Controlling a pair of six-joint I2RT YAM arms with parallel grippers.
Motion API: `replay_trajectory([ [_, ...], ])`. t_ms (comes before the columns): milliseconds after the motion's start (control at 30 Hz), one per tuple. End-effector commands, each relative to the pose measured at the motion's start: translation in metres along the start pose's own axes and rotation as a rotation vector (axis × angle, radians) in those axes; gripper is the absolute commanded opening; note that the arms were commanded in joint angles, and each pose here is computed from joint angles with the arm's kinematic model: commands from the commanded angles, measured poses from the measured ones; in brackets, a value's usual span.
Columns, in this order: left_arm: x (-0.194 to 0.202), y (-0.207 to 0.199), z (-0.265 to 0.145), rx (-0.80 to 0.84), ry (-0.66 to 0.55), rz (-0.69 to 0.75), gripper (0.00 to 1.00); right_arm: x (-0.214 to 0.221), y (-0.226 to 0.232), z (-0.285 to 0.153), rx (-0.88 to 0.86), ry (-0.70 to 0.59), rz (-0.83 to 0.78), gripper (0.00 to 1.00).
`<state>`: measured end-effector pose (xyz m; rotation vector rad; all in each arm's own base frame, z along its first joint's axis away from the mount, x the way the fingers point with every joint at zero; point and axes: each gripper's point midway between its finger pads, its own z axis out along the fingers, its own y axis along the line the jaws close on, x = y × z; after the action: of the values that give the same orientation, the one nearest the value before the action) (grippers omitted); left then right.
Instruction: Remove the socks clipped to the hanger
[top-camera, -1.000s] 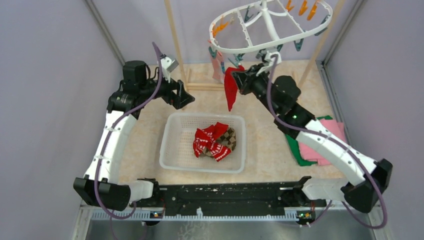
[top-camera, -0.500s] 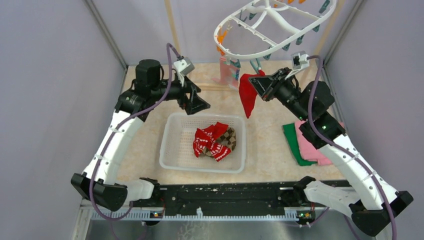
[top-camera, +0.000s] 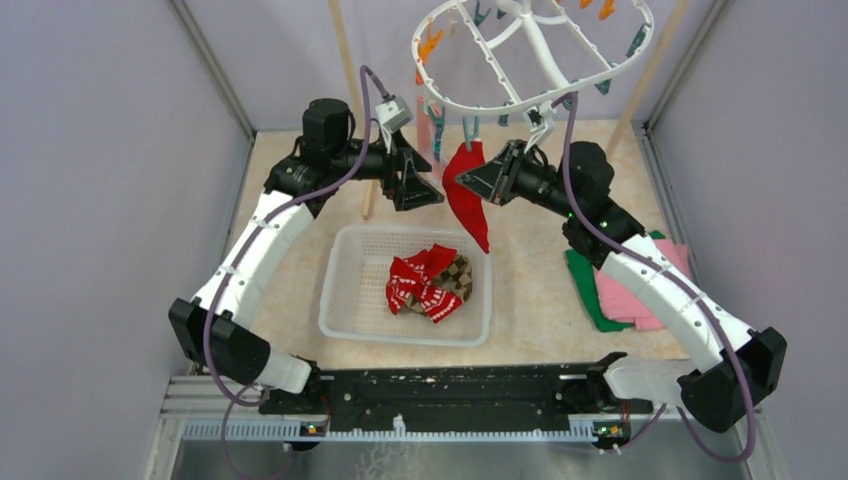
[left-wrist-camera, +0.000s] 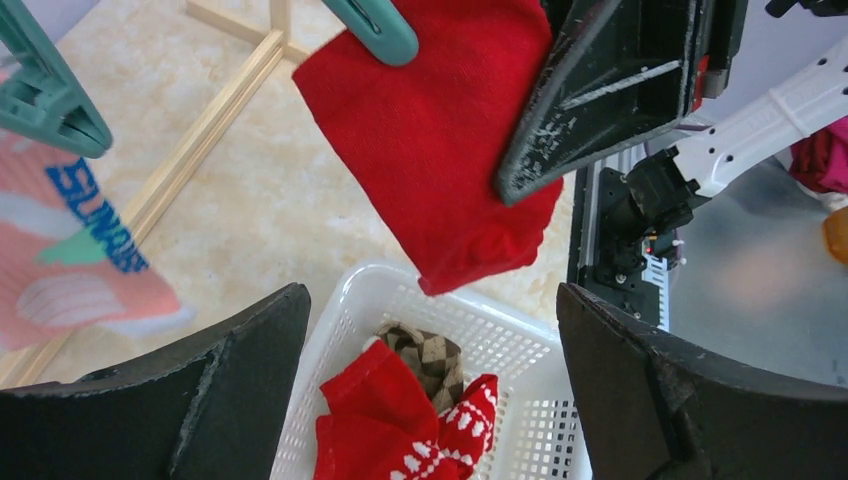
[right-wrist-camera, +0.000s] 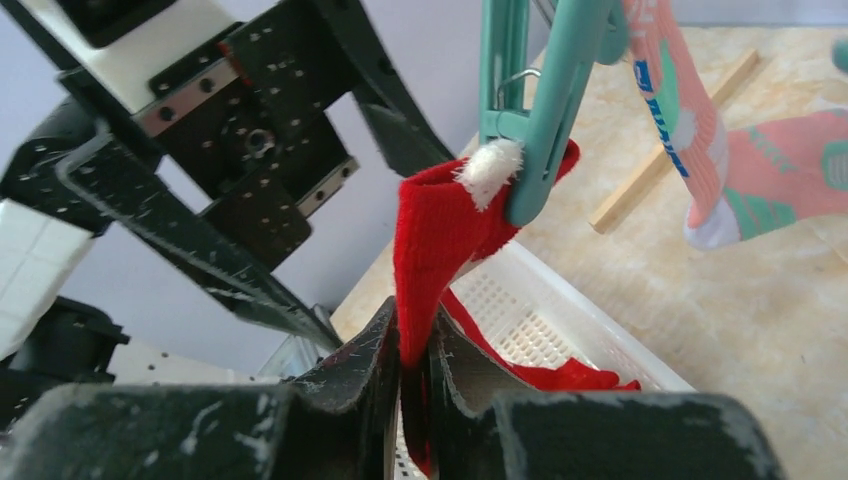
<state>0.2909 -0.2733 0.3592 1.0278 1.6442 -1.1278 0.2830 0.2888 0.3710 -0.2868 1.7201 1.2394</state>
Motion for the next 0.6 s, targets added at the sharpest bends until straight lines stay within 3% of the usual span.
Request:
replay_trajectory([
  [0, -0.031, -0.014, 0.007, 0.125, -0.078, 0.076, 0.99, -0.037, 0.044, -0.01, -0.144, -0.082, -0.039, 0.14],
  [100, -0.032, -0.02, 0.011, 0.165, -0.091, 0.07, 0.97, -0.037, 0.045, -0.007, -0.156, -0.078, -0.029, 0.14],
  [333, -0.015, -0.025, 0.018, 0.206, -0.08, 0.027, 0.83, -0.037, 0.048, -0.006, -0.183, -0.077, -0.008, 0.14],
  [433, -0.01, -0.027, 0.019, 0.224, -0.084, 0.01, 0.64, -0.036, 0.048, -0.008, -0.184, -0.079, -0.002, 0.17],
  [567, -0.01, -0.024, 0.021, 0.212, -0.096, -0.008, 0.19, -0.038, 0.04, -0.011, -0.136, -0.097, -0.012, 0.33],
])
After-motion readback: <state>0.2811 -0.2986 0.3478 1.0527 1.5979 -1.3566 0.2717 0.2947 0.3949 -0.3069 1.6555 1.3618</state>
